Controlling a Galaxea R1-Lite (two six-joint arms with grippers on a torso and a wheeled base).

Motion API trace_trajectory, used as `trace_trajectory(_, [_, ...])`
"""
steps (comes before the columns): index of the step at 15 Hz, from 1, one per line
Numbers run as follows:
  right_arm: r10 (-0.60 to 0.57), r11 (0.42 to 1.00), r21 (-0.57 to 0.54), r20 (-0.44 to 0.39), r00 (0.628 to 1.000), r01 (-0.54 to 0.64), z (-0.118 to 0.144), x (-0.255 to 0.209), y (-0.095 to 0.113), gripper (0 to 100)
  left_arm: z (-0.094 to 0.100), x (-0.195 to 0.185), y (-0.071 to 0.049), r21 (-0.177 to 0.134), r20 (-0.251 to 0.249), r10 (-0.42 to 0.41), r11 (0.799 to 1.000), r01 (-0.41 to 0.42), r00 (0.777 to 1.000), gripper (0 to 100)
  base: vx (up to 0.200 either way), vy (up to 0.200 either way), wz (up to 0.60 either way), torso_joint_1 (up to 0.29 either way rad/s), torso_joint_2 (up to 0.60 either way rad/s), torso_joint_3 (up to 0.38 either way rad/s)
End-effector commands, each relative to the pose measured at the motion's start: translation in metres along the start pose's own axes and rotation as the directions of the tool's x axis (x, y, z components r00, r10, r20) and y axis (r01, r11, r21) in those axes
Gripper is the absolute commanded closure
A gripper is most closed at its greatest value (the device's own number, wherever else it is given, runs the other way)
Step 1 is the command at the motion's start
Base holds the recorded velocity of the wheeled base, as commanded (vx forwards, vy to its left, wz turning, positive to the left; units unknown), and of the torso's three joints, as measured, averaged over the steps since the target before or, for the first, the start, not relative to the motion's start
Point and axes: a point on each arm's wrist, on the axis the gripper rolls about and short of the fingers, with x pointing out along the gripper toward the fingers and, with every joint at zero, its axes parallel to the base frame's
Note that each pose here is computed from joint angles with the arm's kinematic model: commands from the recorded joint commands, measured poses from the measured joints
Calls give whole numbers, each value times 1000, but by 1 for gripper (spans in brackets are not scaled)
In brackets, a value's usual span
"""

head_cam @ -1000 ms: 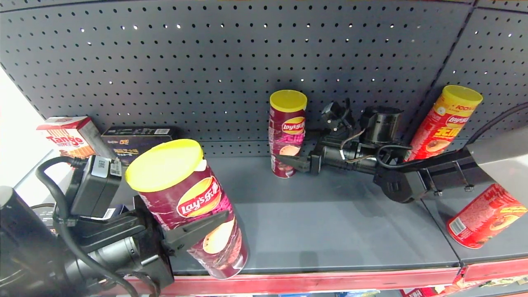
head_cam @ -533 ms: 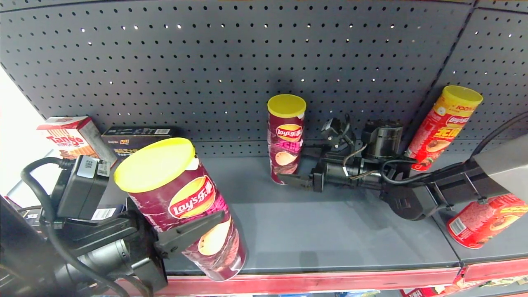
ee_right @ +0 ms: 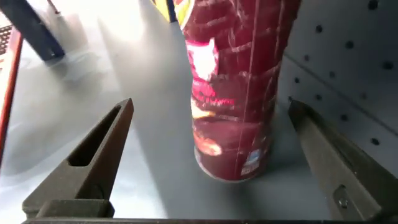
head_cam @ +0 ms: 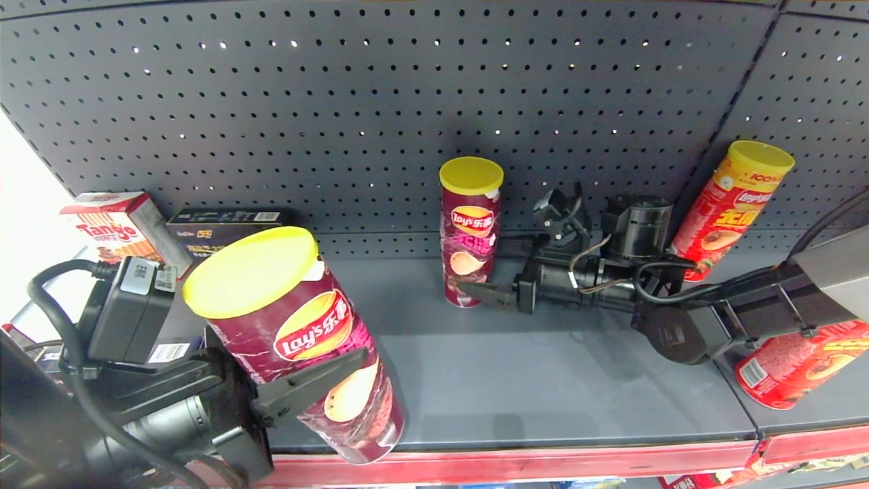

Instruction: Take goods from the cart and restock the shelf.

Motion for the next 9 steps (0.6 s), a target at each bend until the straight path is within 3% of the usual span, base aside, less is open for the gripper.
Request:
trace_trajectory(1, [1, 1000, 1, 18, 1000, -1, -5, 13, -8, 0, 0, 0, 0, -1, -1, 0, 1000, 0, 1000, 100, 0, 0, 0, 0, 0, 0])
trace_trajectory(9, [9, 1000, -4, 54, 998, -9, -18, 39, -22, 0, -6, -3, -1, -12, -22, 6, 1000, -6, 1000, 100, 0, 0, 0, 0, 0, 0])
